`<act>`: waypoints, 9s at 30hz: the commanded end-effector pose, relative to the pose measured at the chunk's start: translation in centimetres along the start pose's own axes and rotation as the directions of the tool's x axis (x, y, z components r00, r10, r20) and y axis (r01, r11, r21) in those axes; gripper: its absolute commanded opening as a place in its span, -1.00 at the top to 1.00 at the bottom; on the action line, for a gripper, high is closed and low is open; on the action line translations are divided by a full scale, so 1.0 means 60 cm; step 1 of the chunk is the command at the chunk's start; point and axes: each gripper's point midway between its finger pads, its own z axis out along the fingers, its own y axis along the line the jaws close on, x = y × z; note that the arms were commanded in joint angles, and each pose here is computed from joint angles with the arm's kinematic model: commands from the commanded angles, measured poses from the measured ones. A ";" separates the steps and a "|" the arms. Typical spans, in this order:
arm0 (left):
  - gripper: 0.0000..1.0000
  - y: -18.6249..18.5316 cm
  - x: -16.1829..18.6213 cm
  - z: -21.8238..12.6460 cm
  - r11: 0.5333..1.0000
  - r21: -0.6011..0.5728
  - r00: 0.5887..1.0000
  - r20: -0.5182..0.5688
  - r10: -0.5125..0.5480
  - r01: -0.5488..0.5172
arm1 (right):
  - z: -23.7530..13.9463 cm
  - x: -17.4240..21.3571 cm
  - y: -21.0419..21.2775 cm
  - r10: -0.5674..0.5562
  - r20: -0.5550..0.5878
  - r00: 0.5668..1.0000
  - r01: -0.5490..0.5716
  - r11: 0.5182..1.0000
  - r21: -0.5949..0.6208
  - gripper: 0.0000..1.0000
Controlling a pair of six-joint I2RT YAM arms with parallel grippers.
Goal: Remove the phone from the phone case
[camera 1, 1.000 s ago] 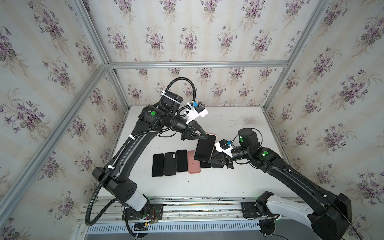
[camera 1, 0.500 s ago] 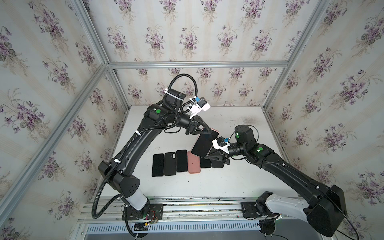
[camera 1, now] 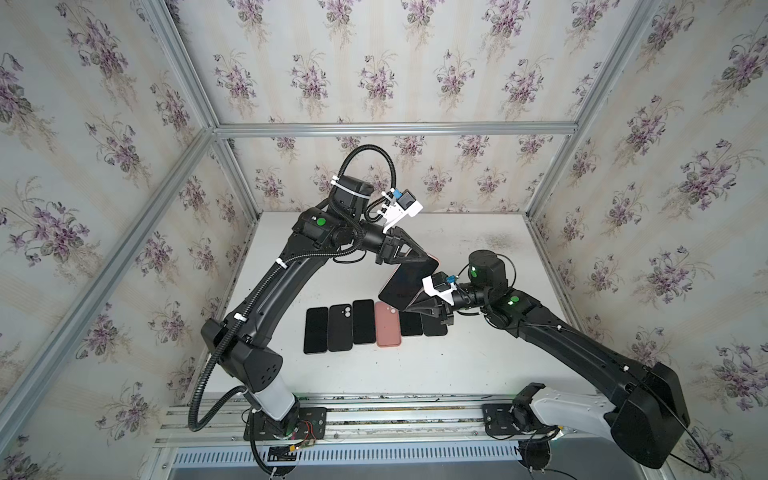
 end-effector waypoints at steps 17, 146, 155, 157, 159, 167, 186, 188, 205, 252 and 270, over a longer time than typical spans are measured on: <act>1.00 -0.021 -0.098 -0.065 0.997 -0.018 0.980 0.185 -0.070 0.074 | -0.081 -0.009 -0.050 0.180 0.161 0.970 -0.235 0.861 0.452 0.11; -0.99 0.254 0.098 0.032 0.779 -0.279 0.809 0.387 -0.443 0.561 | -0.115 0.087 -0.077 0.711 0.512 0.482 -0.871 0.325 0.369 1.00; -0.99 0.210 0.151 0.053 0.794 -0.536 0.957 0.126 -0.260 0.286 | -0.139 0.113 -0.093 0.730 0.557 0.396 -0.904 0.203 0.376 1.00; -0.98 0.196 0.166 0.060 0.797 -0.572 0.978 0.047 -0.205 0.195 | -0.139 0.114 -0.094 0.737 0.556 0.384 -0.908 0.192 0.372 1.00; -0.98 0.186 0.179 0.065 0.784 -0.613 0.989 -0.034 -0.146 0.095 | -0.140 0.116 -0.094 0.746 0.553 0.372 -0.911 0.177 0.373 1.00; -0.86 0.175 0.192 0.091 0.742 -0.658 0.975 -0.222 -0.026 -0.130 | -0.133 0.121 -0.094 0.764 0.543 0.347 -0.920 0.164 0.357 1.00; -0.27 0.207 0.191 0.100 0.615 -0.724 0.925 -0.380 0.024 -0.314 | -0.128 0.115 -0.097 0.770 0.546 0.332 -0.929 0.167 0.329 1.00; -0.18 0.207 0.192 0.103 0.611 -0.722 0.920 -0.390 0.029 -0.325 | -0.127 0.115 -0.097 0.773 0.543 0.327 -0.931 0.165 0.326 1.00; 0.62 0.198 0.208 0.128 0.621 -0.710 0.918 -0.395 0.039 -0.332 | -0.129 0.112 -0.095 0.775 0.552 0.307 -0.938 0.148 0.314 1.00; 0.91 0.203 0.273 0.284 0.364 -0.819 0.801 -0.544 -0.248 -0.444 | -0.392 0.393 -0.023 0.862 0.495 0.109 -0.462 -0.397 0.793 1.00; 0.83 0.241 0.325 0.344 0.274 -0.752 0.723 -0.655 -0.218 -0.599 | -0.368 0.448 -0.007 0.787 0.616 0.037 -0.549 -0.499 0.670 1.00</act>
